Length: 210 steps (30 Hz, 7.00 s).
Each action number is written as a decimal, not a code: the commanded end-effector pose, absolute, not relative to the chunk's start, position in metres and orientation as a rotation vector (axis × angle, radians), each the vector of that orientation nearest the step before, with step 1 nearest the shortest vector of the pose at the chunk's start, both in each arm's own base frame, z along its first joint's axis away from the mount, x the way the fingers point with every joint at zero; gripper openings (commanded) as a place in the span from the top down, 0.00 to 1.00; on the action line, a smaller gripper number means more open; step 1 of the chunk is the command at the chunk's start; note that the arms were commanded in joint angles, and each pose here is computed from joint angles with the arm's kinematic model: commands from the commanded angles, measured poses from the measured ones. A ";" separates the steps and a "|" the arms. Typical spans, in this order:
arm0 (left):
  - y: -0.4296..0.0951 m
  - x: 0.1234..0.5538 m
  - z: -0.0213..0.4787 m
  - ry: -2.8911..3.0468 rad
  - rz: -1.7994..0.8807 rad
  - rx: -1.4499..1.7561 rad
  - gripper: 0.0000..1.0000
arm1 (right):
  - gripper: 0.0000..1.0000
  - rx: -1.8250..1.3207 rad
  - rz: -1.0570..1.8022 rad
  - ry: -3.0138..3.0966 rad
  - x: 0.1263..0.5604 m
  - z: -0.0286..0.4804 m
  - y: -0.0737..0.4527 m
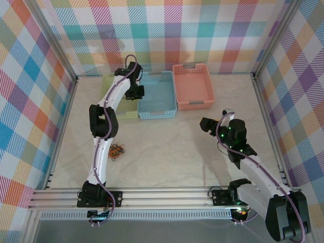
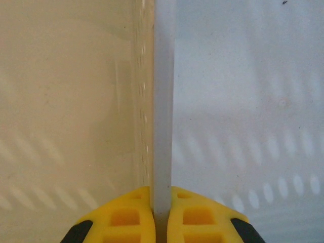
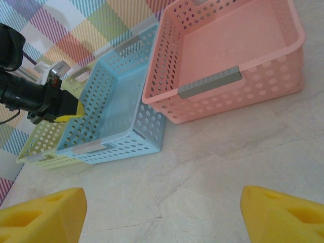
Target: Untangle the cables
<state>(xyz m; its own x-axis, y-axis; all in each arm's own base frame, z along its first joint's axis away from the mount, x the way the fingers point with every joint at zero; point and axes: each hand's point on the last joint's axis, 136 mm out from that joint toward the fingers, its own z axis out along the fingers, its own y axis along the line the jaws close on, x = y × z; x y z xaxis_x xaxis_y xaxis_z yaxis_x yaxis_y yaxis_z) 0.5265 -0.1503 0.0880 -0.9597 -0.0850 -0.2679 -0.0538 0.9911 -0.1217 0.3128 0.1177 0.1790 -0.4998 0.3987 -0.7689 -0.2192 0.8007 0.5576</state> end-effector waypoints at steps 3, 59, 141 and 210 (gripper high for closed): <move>-0.173 0.521 0.080 2.884 -0.194 -0.075 0.97 | 0.20 0.107 0.746 1.932 0.316 0.192 0.120; -0.012 0.214 0.307 2.082 -0.196 -0.423 0.14 | 0.31 -1.101 1.290 2.570 0.228 0.124 0.516; -0.264 0.280 0.083 2.800 -0.880 0.058 0.36 | 0.68 -0.250 1.315 2.651 0.267 0.098 0.280; -0.263 0.274 0.061 2.798 -0.888 0.114 0.59 | 1.00 -0.488 1.321 2.564 0.253 0.126 0.301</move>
